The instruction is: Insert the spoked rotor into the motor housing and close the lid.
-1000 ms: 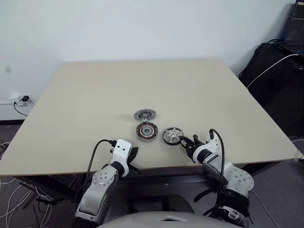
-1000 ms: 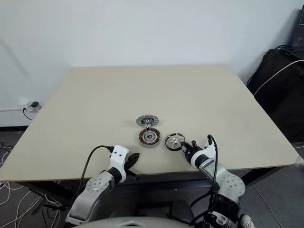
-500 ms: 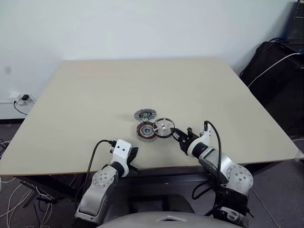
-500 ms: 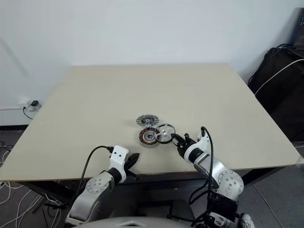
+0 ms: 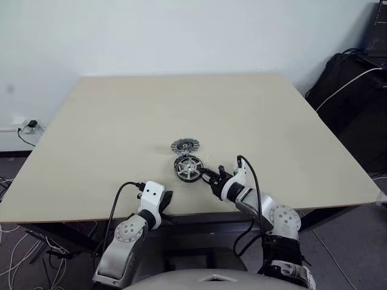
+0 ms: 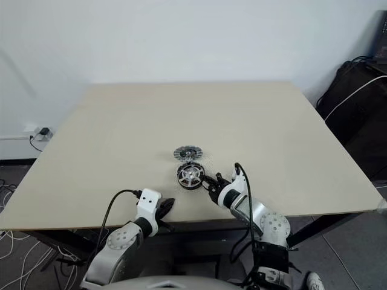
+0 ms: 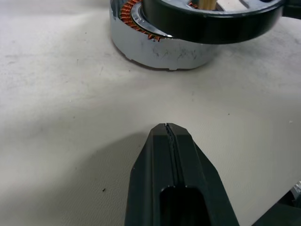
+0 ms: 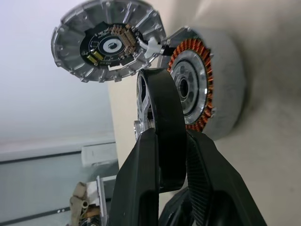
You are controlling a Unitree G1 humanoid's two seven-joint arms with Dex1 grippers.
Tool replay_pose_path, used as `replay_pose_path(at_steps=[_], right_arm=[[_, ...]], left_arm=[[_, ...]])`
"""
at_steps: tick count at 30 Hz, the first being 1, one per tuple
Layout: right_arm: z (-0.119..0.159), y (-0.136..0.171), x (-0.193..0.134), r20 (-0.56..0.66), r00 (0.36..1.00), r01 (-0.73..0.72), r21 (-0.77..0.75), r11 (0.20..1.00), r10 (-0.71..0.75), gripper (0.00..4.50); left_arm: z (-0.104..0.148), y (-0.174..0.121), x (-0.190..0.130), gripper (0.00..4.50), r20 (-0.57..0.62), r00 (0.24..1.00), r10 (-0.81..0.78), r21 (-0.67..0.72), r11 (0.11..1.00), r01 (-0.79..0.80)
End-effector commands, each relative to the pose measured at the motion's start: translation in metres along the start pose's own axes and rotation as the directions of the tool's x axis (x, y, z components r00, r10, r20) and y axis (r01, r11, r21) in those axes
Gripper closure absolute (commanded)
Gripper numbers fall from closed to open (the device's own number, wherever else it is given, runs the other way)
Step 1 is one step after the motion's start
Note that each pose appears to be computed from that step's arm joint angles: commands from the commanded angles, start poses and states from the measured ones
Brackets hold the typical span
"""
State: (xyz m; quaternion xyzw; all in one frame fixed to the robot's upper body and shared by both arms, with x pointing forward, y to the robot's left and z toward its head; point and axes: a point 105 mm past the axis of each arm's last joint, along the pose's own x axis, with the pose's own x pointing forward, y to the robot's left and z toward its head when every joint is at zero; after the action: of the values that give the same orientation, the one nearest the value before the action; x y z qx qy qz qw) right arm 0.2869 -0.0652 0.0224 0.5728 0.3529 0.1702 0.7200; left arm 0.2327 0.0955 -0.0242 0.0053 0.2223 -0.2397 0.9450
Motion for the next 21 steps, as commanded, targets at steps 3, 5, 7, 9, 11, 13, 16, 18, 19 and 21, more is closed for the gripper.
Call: replay_pose_path(at_steps=[3,5,7,9,11,13,16,18,19,21], right_arm=[[-0.004,0.034,0.019,-0.006,0.992,-0.124,-0.003,0.992,0.124,4.01],[-0.003,0.035,0.020,-0.002,0.992,-0.129,-0.010,0.992,0.129,4.01],[0.000,0.035,0.023,0.007,0.992,-0.126,-0.017,0.992,0.126,4.01],[0.002,0.035,0.026,0.016,0.992,-0.122,-0.026,0.992,0.122,4.01],[0.004,0.035,0.028,0.026,0.993,-0.116,-0.036,0.993,0.117,4.01],[0.006,0.034,0.030,0.031,0.993,-0.110,-0.042,0.993,0.112,4.01],[0.009,0.031,0.032,0.037,0.994,-0.101,-0.045,0.994,0.103,4.01],[0.010,0.029,0.033,0.040,0.994,-0.096,-0.046,0.994,0.098,4.01],[0.011,0.028,0.033,0.042,0.995,-0.093,-0.045,0.995,0.095,4.01],[0.011,0.025,0.033,0.038,0.996,-0.083,-0.046,0.995,0.085,4.01]], left_arm=[[0.020,0.000,-0.002,4.50,0.073,0.997,0.005,0.023,1.000,-0.006],[0.021,0.000,-0.002,4.50,0.075,0.997,0.005,0.024,1.000,-0.007],[0.022,0.000,-0.001,4.50,0.077,0.997,0.005,0.026,1.000,-0.007],[0.023,0.000,-0.001,4.50,0.080,0.997,0.005,0.027,1.000,-0.007],[0.024,0.000,-0.001,4.50,0.081,0.997,0.005,0.028,1.000,-0.008],[0.024,0.001,-0.001,4.50,0.083,0.997,0.007,0.029,1.000,-0.009],[0.025,0.001,-0.001,4.50,0.084,0.996,0.008,0.030,0.999,-0.011],[0.026,0.002,-0.001,4.50,0.085,0.996,0.009,0.031,0.999,-0.012],[0.026,0.002,-0.001,4.50,0.085,0.996,0.010,0.031,0.999,-0.013],[0.027,0.002,-0.002,4.50,0.086,0.996,0.012,0.031,0.999,-0.014]])
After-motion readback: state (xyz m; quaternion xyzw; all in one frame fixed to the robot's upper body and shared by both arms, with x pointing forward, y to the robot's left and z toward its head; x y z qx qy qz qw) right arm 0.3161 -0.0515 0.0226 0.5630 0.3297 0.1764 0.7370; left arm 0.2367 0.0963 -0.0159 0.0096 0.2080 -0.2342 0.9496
